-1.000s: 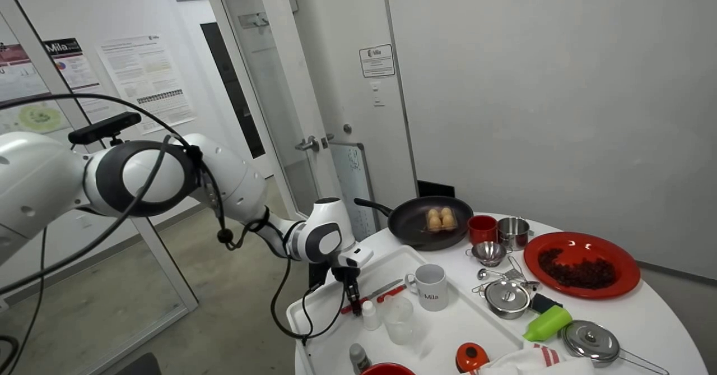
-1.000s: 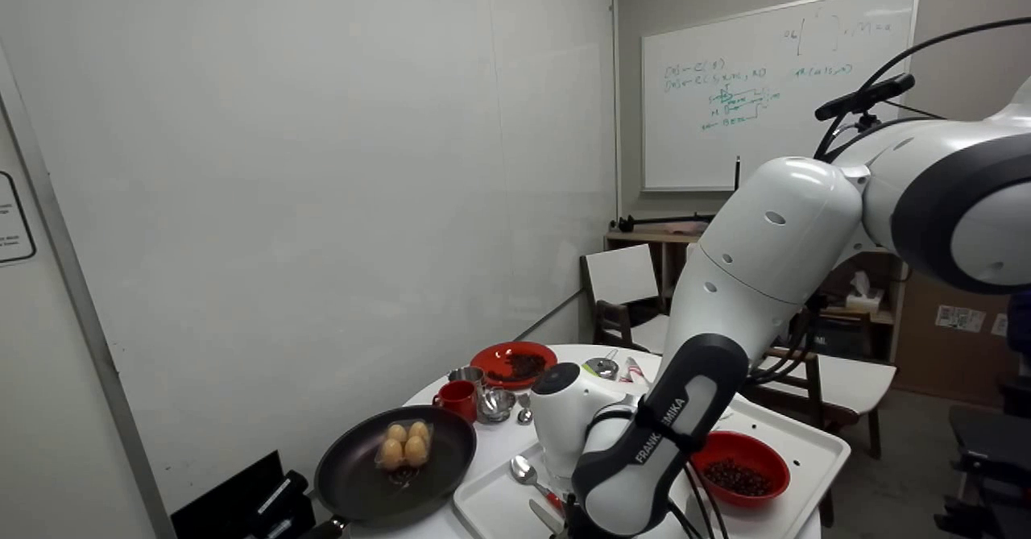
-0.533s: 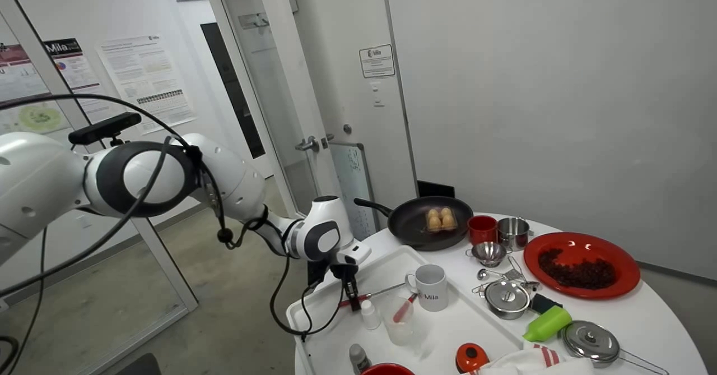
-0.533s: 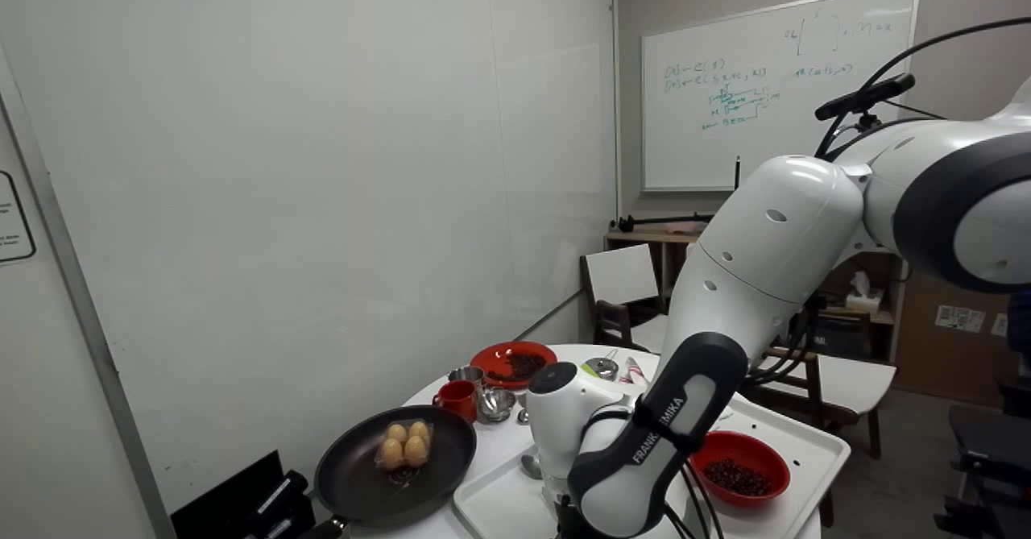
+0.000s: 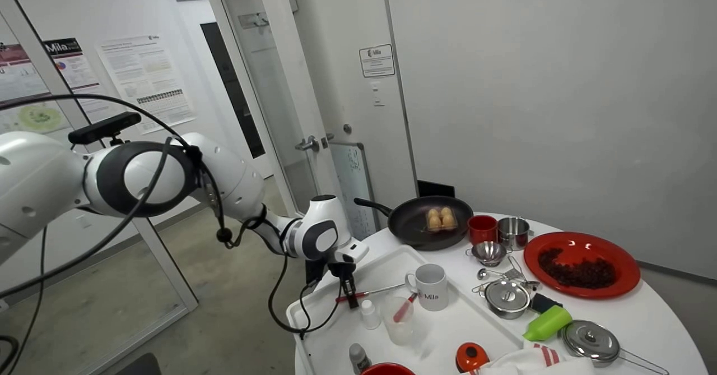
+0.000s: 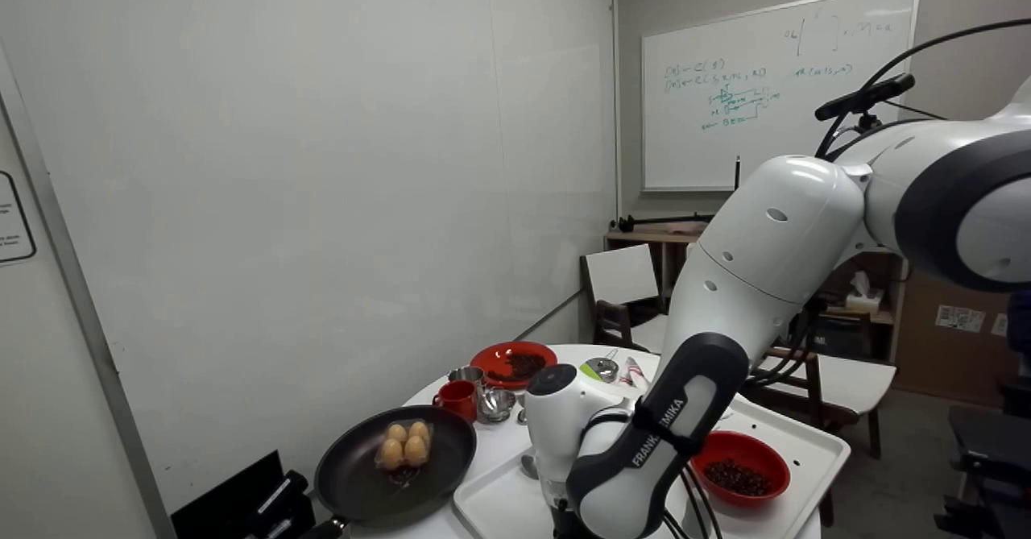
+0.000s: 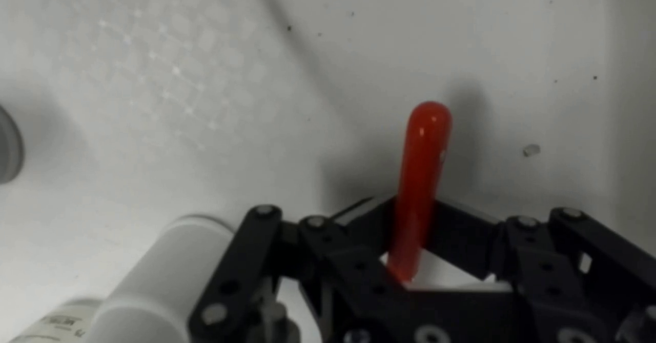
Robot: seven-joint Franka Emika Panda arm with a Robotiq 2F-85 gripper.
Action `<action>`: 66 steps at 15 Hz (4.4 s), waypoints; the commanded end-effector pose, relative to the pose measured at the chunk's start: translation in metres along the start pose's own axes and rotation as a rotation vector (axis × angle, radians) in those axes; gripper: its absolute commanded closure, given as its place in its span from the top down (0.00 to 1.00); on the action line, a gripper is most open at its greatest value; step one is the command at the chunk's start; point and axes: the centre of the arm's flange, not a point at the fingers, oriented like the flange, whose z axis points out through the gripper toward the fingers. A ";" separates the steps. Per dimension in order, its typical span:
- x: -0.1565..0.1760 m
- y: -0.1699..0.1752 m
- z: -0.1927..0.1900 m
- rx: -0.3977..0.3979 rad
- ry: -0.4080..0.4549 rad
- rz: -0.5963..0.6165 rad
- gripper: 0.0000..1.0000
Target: Pick the knife and put it in the cup
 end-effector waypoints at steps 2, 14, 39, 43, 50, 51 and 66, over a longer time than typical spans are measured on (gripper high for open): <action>0.002 -0.001 -0.008 0.023 -0.015 -0.018 0.31; 0.000 -0.002 -0.016 0.055 -0.017 -0.052 0.43; 0.017 0.027 -0.110 0.127 0.014 0.011 0.07; 0.029 0.037 -0.144 0.106 0.015 0.023 0.07; 0.042 0.031 -0.185 0.088 -0.082 -0.048 0.07; 0.044 0.029 -0.188 0.082 -0.107 -0.067 0.07; 0.094 0.103 -0.254 0.142 -0.182 -0.037 0.07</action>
